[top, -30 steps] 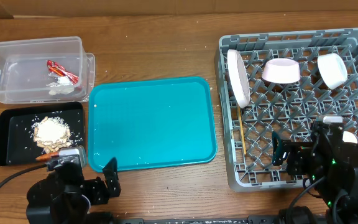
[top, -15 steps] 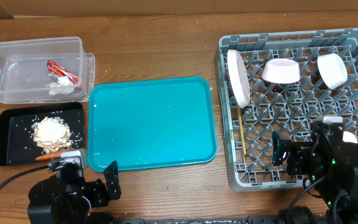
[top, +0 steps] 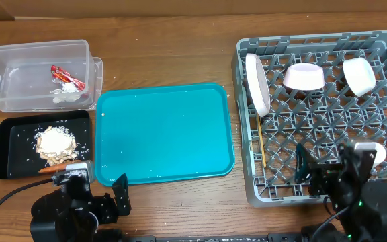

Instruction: Sort waste into correct bins and load items into the dishwasher

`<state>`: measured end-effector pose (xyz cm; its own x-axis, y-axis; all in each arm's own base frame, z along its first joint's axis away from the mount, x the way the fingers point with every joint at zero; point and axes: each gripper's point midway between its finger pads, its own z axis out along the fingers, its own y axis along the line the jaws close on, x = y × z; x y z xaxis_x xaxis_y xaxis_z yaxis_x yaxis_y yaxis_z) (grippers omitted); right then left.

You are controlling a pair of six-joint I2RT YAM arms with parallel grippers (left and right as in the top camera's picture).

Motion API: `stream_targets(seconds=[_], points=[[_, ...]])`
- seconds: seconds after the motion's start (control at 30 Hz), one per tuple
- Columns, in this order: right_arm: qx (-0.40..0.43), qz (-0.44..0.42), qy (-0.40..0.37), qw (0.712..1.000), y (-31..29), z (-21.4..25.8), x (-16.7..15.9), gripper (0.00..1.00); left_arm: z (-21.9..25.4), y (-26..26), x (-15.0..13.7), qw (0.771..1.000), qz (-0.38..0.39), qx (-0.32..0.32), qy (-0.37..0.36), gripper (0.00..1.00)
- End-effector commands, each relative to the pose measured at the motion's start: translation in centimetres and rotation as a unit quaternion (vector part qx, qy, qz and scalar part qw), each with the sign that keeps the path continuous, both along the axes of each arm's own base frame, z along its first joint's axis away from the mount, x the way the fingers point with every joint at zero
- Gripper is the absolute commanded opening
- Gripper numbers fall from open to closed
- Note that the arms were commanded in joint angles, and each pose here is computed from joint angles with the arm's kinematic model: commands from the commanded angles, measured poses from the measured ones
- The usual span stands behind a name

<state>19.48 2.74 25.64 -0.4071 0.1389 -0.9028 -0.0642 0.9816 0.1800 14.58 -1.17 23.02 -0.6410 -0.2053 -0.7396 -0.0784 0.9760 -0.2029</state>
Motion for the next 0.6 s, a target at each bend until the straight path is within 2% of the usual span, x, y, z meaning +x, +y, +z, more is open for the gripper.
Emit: stream_targets(seconds=[0.0,0.4,0.57], points=[[0.008,-0.002,-0.041,0.999,0.0,-2.4,0.2,1.0,-0.2,0.1,0.0,1.0,0.004,0.002,0.001,1.0],[0.027,-0.016,-0.226,0.974,-0.3,-3.8,4.1,1.0,-0.2,0.1,0.0,1.0,0.004,0.002,0.001,1.0],[0.023,-0.033,-0.249,0.968,-1.2,-5.6,5.0,1.0,-0.2,0.1,0.0,1.0,0.004,0.002,0.001,1.0]])
